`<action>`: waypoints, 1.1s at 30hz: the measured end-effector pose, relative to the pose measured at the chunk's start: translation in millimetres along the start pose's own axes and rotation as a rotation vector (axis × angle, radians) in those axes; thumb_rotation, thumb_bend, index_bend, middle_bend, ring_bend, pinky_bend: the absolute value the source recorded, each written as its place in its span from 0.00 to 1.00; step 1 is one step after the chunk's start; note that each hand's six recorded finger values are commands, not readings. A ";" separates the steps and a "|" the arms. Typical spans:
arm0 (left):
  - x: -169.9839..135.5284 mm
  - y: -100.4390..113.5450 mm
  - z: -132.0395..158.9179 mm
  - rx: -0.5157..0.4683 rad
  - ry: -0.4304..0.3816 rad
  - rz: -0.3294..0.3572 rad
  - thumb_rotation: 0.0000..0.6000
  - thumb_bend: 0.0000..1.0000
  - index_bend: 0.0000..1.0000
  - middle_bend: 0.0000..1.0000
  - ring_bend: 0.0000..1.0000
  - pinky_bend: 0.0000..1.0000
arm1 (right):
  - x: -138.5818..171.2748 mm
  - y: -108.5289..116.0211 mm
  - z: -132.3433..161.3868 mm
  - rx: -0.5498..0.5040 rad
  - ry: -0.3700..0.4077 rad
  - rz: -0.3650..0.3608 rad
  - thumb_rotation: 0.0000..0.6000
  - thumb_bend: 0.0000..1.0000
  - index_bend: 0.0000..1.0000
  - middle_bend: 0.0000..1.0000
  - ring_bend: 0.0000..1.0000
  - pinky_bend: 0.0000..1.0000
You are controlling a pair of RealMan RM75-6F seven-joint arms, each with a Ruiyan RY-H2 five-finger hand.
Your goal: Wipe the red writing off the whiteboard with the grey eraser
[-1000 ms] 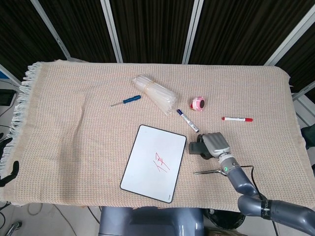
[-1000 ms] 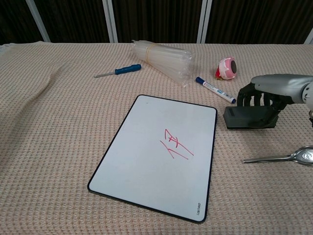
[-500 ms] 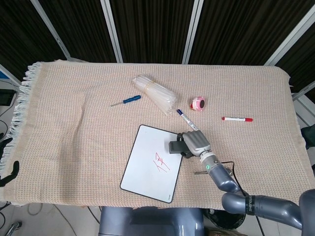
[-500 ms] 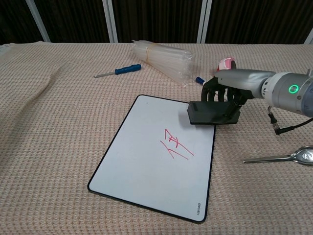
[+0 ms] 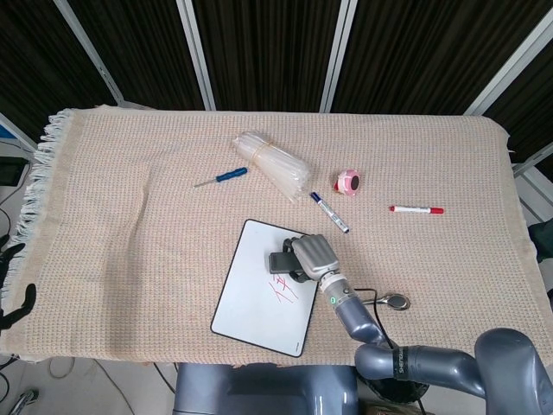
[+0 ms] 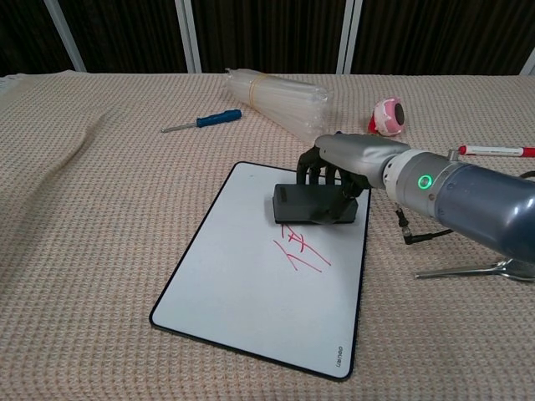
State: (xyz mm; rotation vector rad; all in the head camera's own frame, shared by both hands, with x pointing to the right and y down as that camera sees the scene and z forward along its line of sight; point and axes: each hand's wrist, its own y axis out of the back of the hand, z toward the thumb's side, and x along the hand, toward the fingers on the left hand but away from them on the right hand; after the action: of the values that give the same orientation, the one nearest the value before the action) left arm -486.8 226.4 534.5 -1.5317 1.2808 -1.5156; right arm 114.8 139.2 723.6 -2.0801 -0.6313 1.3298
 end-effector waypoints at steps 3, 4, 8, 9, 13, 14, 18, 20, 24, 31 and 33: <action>0.2 0.0 0.0 0.000 0.000 -0.001 1.00 0.42 0.16 0.02 0.00 0.00 | -2.5 -3.0 5.4 0.000 0.003 -0.006 1.00 0.48 0.52 0.49 0.45 0.51; 0.2 -0.3 0.0 0.000 0.000 -0.003 1.00 0.42 0.16 0.02 0.00 0.00 | -2.8 -4.6 7.3 0.000 0.005 -0.005 1.00 0.48 0.52 0.49 0.45 0.51; 0.2 -0.4 0.0 0.001 0.000 -0.004 1.00 0.42 0.16 0.02 0.00 0.00 | -0.4 -11.7 14.2 0.008 0.020 0.007 1.00 0.48 0.53 0.51 0.46 0.51; 0.3 -0.2 -0.1 0.001 0.000 -0.003 1.00 0.42 0.16 0.02 0.00 0.00 | 0.8 -12.5 15.8 0.009 0.024 0.008 1.00 0.48 0.53 0.51 0.46 0.51; 0.3 -0.3 0.0 0.002 0.000 -0.003 1.00 0.42 0.16 0.02 0.00 0.00 | 9.5 -18.8 22.8 0.013 0.047 0.023 1.00 0.48 0.53 0.51 0.46 0.52; 0.2 -0.5 0.0 0.002 0.000 -0.003 1.00 0.42 0.16 0.02 0.00 0.00 | 11.9 -20.6 23.9 0.016 0.051 0.029 1.00 0.48 0.53 0.51 0.46 0.52; 0.1 -0.6 0.0 0.004 0.000 -0.002 1.00 0.42 0.16 0.02 0.00 0.00 | 23.0 -27.4 26.5 0.024 0.068 0.051 1.00 0.48 0.53 0.51 0.46 0.52; 0.2 -0.3 0.0 0.004 0.000 -0.001 1.00 0.42 0.16 0.02 0.00 0.00 | 29.3 -30.5 27.2 0.025 0.074 0.060 1.00 0.48 0.53 0.51 0.47 0.52; 0.4 0.0 -0.2 0.006 0.001 0.001 1.00 0.42 0.16 0.02 0.00 0.00 | 43.2 -36.0 29.7 0.032 0.091 0.069 1.00 0.48 0.54 0.51 0.46 0.52; 0.5 -0.2 -0.5 0.009 0.001 0.001 1.00 0.42 0.16 0.02 0.00 0.00 | 64.0 -42.3 30.3 0.045 0.111 0.078 1.00 0.48 0.54 0.51 0.46 0.52; 0.5 -0.2 -0.5 0.009 0.001 0.001 1.00 0.42 0.16 0.02 0.00 0.00 | 69.3 -43.5 30.3 0.049 0.117 0.081 1.00 0.48 0.54 0.51 0.46 0.52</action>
State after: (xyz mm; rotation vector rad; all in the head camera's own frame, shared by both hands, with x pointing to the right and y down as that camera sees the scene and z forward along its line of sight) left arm -487.3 226.1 534.8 -1.5247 1.2731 -1.5192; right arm 110.6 222.9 699.3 -2.1458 -0.4650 1.2437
